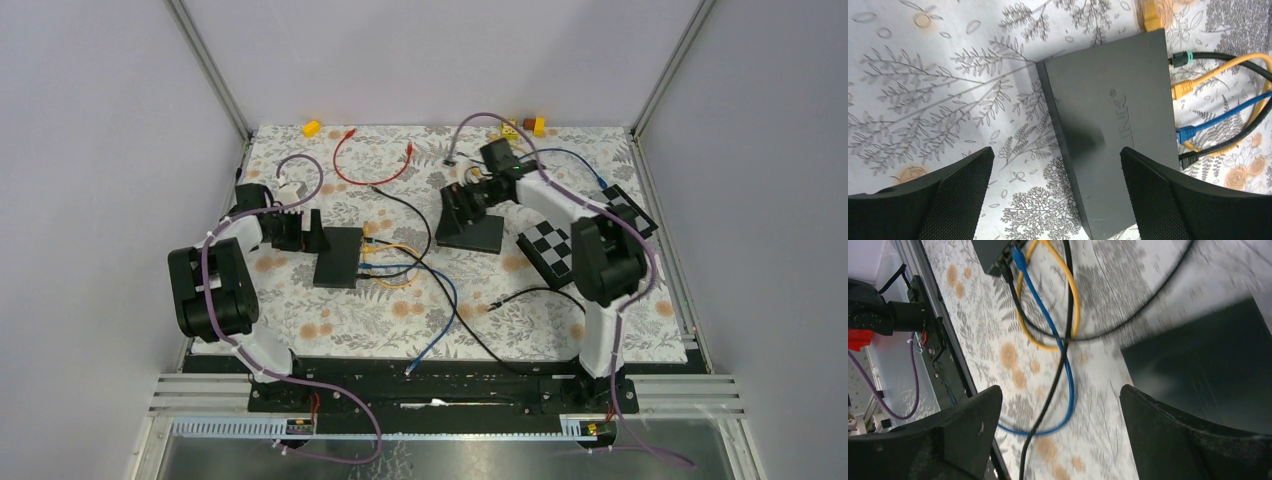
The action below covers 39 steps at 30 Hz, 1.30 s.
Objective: Pull the plug from the switch port
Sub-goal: Pull the connector from the switch port.
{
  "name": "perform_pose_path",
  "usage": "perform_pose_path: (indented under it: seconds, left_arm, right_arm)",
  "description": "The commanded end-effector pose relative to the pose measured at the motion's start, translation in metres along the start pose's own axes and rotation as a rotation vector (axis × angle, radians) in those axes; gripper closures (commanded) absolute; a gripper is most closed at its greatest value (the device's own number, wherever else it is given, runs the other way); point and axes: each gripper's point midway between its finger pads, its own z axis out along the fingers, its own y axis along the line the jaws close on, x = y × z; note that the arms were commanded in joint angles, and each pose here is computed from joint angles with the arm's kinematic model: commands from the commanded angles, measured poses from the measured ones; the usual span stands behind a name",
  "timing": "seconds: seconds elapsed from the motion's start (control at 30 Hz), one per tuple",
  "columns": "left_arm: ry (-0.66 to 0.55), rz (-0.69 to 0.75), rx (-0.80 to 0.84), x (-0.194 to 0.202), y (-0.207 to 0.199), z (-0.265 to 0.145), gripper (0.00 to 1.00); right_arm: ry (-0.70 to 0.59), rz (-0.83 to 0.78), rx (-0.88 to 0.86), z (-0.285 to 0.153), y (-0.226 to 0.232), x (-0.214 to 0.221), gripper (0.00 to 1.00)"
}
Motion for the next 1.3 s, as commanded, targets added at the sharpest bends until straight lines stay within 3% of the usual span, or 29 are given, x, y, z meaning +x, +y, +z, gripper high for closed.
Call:
perform_pose_path:
  seconds: [0.0, 0.37, 0.5, 0.83, 1.03, 1.27]
  left_arm:
    - [0.011, 0.018, 0.103, 0.01, -0.019, 0.0, 0.01]
    - [0.048, -0.085, 0.227, 0.018, -0.033, 0.014, 0.02]
    - [0.06, -0.093, 0.277, 0.018, -0.042, 0.021, 0.08]
    - [0.108, -0.058, 0.366, 0.032, -0.085, 0.034, 0.17]
    - [0.064, -0.038, 0.278, 0.02, -0.074, 0.034, 0.12]
    - [0.045, -0.013, 0.187, -0.001, -0.063, 0.033, 0.1]
  right_arm:
    - [0.042, -0.04, -0.051, 0.05, 0.01, -0.025, 0.07]
    - [0.099, -0.088, -0.123, 0.141, 0.012, -0.051, 0.09]
    - [0.105, -0.062, -0.146, 0.159, 0.007, -0.048, 0.13]
    - [0.126, 0.011, -0.219, 0.177, 0.002, -0.035, 0.26]
    - [0.148, 0.025, -0.223, 0.175, 0.002, -0.021, 0.34]
    - [0.159, 0.052, -0.235, 0.172, -0.003, -0.01, 0.37]
